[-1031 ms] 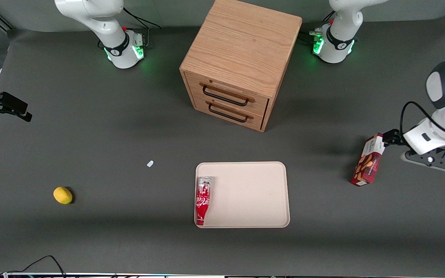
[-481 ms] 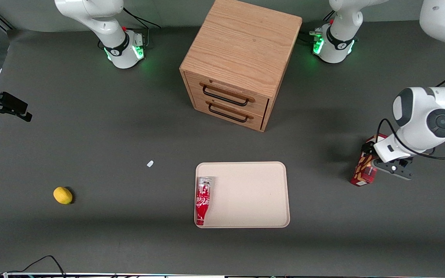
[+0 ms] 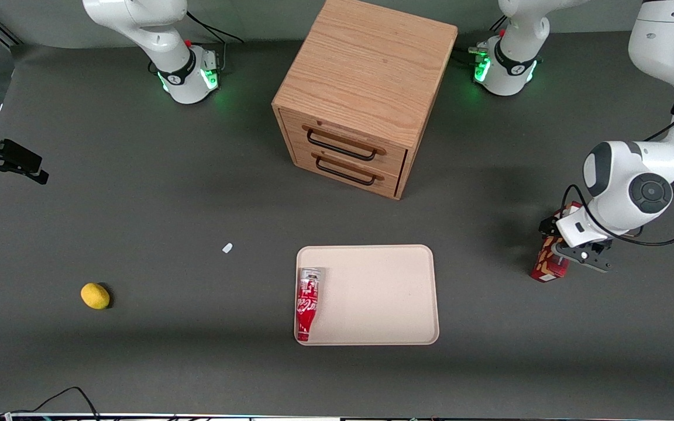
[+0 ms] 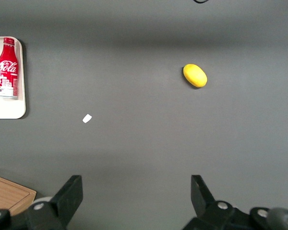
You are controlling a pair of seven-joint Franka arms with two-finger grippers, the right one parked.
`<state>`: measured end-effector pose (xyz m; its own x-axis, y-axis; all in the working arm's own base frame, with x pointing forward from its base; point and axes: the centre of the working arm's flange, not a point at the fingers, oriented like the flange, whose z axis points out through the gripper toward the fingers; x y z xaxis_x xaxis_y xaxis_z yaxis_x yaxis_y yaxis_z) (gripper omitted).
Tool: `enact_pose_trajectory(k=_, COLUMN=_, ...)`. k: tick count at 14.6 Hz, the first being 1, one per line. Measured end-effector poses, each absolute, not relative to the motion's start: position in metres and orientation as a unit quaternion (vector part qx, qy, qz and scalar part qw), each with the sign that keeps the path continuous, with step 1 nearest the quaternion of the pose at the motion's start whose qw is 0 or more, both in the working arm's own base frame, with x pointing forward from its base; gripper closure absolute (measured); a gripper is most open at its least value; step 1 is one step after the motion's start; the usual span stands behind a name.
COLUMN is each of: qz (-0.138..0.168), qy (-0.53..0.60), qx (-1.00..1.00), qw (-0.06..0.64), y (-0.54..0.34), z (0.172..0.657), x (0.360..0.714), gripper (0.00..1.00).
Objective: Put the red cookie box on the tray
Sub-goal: 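Close the left gripper on the end of the cookie box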
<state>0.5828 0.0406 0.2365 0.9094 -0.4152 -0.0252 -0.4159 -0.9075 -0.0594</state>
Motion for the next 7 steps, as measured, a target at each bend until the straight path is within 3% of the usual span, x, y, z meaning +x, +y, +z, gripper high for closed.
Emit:
enact_pose_trajectory(k=5, qz=0.006, qy=0.214, qx=-0.976, qw=0.031, y=0.0408, z=0.2335, x=0.5821, gripper=0.63)
enact_pose_trajectory(k=7, qz=0.006, qy=0.215, qx=-0.976, qw=0.031, y=0.0387, z=0.2333, x=0.582, gripper=0.8)
